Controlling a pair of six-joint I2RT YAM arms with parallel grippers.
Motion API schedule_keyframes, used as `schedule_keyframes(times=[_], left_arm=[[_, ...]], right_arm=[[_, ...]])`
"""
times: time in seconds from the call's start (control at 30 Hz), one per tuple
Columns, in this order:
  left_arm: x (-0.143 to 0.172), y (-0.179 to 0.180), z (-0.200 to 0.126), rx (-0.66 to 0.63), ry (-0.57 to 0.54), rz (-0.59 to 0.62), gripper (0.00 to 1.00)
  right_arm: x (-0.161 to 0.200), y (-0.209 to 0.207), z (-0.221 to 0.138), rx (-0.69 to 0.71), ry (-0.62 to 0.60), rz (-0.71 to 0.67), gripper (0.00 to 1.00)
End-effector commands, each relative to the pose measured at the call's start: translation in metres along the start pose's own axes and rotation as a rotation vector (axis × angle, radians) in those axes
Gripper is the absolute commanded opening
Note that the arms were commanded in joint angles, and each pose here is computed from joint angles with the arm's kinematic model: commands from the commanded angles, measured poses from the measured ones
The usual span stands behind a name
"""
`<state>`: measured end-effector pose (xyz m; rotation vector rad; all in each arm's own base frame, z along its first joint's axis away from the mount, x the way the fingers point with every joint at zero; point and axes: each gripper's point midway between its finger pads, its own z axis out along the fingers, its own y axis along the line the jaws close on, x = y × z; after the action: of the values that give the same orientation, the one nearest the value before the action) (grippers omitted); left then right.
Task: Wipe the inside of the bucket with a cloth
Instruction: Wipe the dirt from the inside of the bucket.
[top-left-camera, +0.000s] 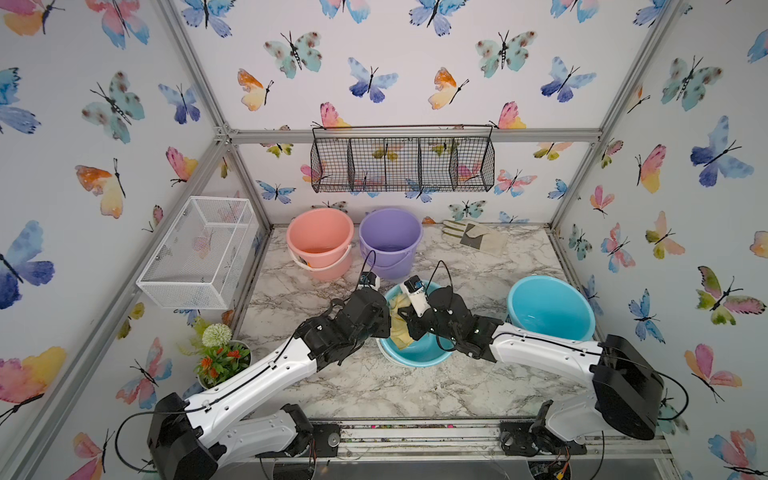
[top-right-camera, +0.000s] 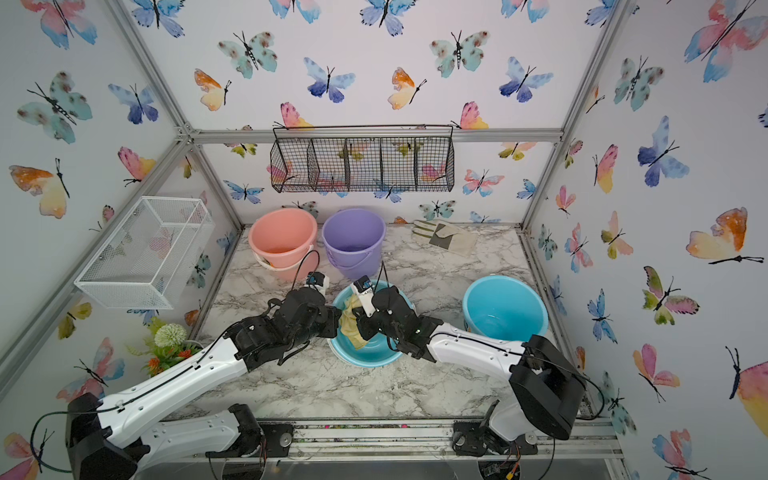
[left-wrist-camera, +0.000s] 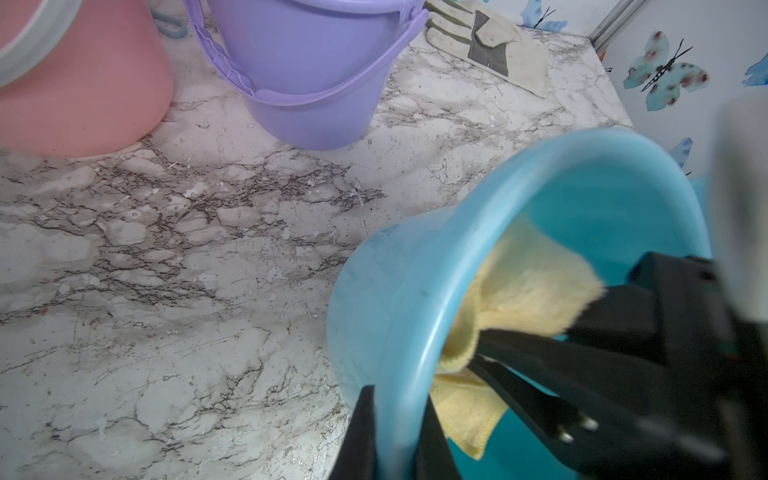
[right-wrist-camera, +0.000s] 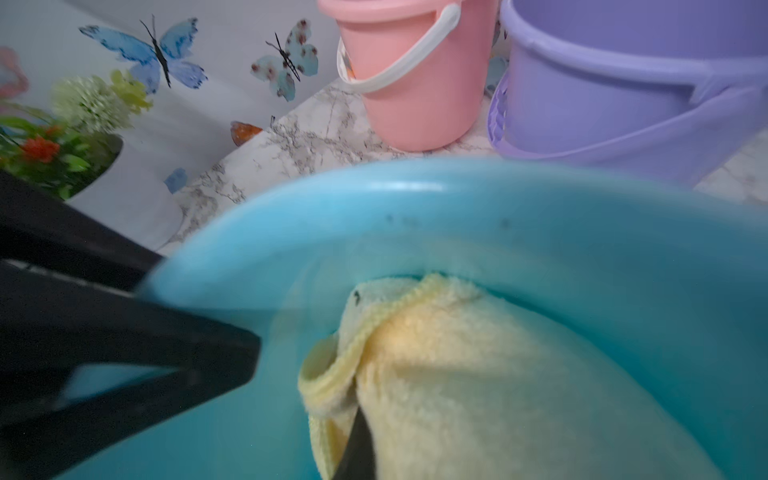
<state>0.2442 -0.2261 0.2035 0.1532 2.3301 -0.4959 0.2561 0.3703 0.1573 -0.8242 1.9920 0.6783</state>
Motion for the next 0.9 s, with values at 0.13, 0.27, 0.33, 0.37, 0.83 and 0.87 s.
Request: schedule_keyframes(times=[0.13,0.27,0.33,0.37,0.83,0.87], left_arm=[[-0.003,-0.005,0.0,0.023,-0.004,-0.008,0.0],[-0.004,-0.005,0.0,0.021,-0.004,-0.003,0.0],[-0.005,-0.006,0.0,0.024,-0.006,-0.003,0.0],[-0.005,-0.007,0.0,0.027,-0.005,-0.001,0.0],[-0.004,-0.006,0.002,0.023,0.005,-0.001,0.0],[-0.004,-0.006,0.002,0.023,0.005,0.0,0.0]], right_arm=[[0.039,0.0,0.036,-0.022,0.019,-0.084,0.02],[0.069,-0.003,0.052,-0.023,0.102,-0.065,0.02],[0.083,-0.004,0.059,-0.02,0.158,-0.047,0.02],[0.09,-0.005,0.063,-0.016,0.191,-0.038,0.02],[0.048,-0.006,0.028,0.016,0.108,-0.111,0.02],[0.042,-0.007,0.023,0.025,0.097,-0.14,0.02]])
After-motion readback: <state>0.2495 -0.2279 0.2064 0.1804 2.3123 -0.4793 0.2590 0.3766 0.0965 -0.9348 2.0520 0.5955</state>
